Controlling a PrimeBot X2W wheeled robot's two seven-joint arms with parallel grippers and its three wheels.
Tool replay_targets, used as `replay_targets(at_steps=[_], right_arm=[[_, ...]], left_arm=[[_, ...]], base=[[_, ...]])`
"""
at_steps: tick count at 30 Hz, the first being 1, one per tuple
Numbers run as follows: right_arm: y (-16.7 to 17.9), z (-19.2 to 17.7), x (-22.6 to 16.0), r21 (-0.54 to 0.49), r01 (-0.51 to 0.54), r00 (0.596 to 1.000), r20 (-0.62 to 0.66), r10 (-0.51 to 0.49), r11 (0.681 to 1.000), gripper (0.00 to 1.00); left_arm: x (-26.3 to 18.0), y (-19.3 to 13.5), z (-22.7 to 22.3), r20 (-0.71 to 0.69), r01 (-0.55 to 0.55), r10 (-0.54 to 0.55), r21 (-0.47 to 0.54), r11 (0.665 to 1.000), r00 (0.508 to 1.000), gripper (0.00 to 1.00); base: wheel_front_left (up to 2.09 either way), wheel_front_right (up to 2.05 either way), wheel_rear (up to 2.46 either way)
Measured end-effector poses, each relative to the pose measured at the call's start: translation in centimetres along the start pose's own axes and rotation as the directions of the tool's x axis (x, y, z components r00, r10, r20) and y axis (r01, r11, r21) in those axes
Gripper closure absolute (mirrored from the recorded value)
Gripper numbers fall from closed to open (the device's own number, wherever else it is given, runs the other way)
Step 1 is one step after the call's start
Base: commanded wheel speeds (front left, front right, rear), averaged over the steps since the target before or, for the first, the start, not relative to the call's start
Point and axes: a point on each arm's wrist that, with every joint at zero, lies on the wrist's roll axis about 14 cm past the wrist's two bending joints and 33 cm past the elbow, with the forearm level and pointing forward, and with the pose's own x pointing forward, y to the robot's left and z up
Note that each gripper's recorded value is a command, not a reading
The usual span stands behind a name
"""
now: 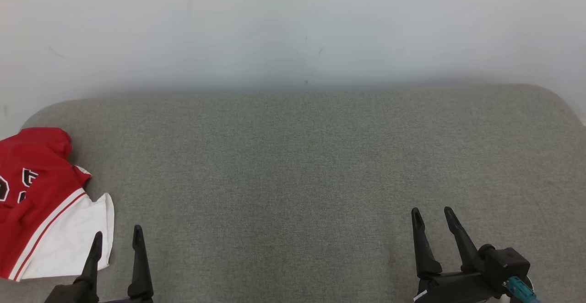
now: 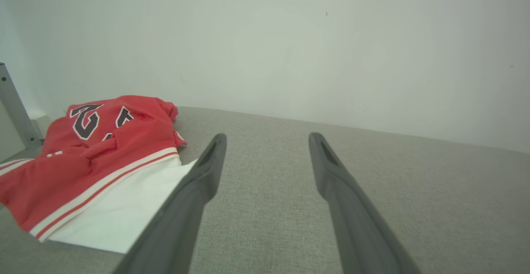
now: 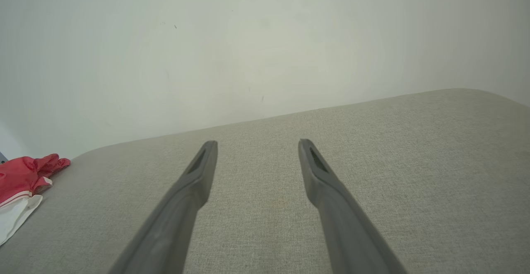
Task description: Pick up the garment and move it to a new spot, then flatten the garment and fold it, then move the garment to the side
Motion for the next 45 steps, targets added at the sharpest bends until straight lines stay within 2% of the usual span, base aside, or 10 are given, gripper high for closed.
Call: replay_targets(at_steps=[22,29,45], right_arm=[[0.6,0.9,-0.2,-0.154,-0.034,0.999,0.035,0.040,0.987,0.00],[0.9,1.0,-0.3,-0.156,-0.041,0.998,0.042,0.048,0.987,0.00],[0.2,1.7,-0.3,-0.111,-0.015,0.999,0.048,0.020,0.994,0.00]], left_arm=[[-0.2,0.3,-0.2,0.005,-0.005,0.004,0.128,0.992,1.000,0.00],[0.0,0.0,0.6,0.004,0.000,0.000,0.150,0.989,1.000,0.00],[-0.4,0.0,0.5,-0.030,-0.002,0.006,0.131,0.991,1.000,0.00]], base=[[0.00,0.00,0.00],[0.00,0.00,0.00],[0.00,0.00,0.00]])
